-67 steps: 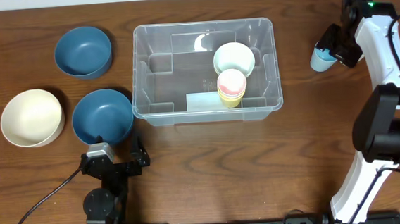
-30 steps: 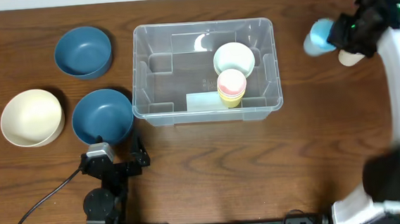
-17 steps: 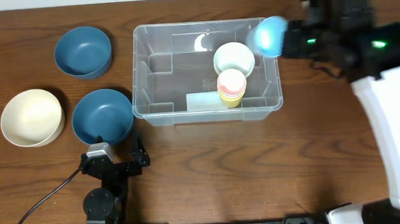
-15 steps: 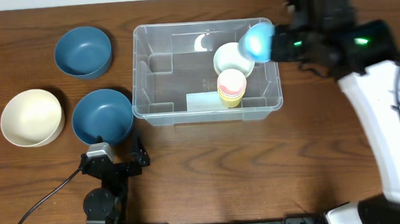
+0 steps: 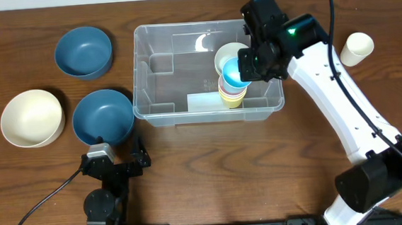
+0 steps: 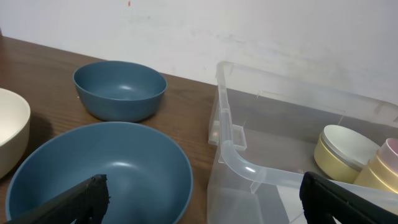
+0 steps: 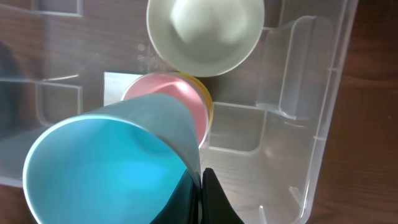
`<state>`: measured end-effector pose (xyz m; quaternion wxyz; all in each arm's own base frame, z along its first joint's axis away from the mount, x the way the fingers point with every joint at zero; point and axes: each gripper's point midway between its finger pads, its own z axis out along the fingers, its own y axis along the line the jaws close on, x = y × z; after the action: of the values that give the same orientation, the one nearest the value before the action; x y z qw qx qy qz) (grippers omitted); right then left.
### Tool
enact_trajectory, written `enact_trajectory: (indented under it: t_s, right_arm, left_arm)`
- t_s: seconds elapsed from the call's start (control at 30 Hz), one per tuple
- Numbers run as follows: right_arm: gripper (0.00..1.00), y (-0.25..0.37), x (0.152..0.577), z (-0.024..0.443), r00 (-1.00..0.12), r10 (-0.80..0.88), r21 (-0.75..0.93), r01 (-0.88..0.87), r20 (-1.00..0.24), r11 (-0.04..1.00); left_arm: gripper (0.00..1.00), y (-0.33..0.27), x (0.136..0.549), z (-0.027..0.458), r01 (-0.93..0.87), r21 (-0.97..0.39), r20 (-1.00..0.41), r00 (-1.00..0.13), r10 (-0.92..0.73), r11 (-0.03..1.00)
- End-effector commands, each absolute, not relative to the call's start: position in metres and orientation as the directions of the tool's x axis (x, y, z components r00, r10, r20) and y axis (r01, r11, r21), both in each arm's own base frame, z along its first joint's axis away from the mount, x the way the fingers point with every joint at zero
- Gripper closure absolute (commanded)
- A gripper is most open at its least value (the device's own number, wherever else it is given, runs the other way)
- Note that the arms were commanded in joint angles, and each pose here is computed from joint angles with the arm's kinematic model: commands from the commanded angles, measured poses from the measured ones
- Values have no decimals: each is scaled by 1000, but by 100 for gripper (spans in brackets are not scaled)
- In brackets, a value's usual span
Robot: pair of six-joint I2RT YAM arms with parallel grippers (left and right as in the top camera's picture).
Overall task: Pack container
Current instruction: 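Carry the light-blue cup into the container onto the pink cup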
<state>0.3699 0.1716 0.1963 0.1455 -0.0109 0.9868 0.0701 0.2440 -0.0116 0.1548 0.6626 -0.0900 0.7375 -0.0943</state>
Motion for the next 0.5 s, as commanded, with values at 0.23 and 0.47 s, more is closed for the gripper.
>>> enact_trajectory:
  t_s: [0.23,0.47]
  right_arm:
    - [58,174,375,198,-949,-5,125,-47,-315,991]
    - [58,172,390,216,-919,10,152,-54,-394,987]
  left_arm:
    - [2,-7,244,137,-40,-237,-959,-149,-240,971]
    - [2,-7,244,137,-40,-237,-959,-149,-240,971]
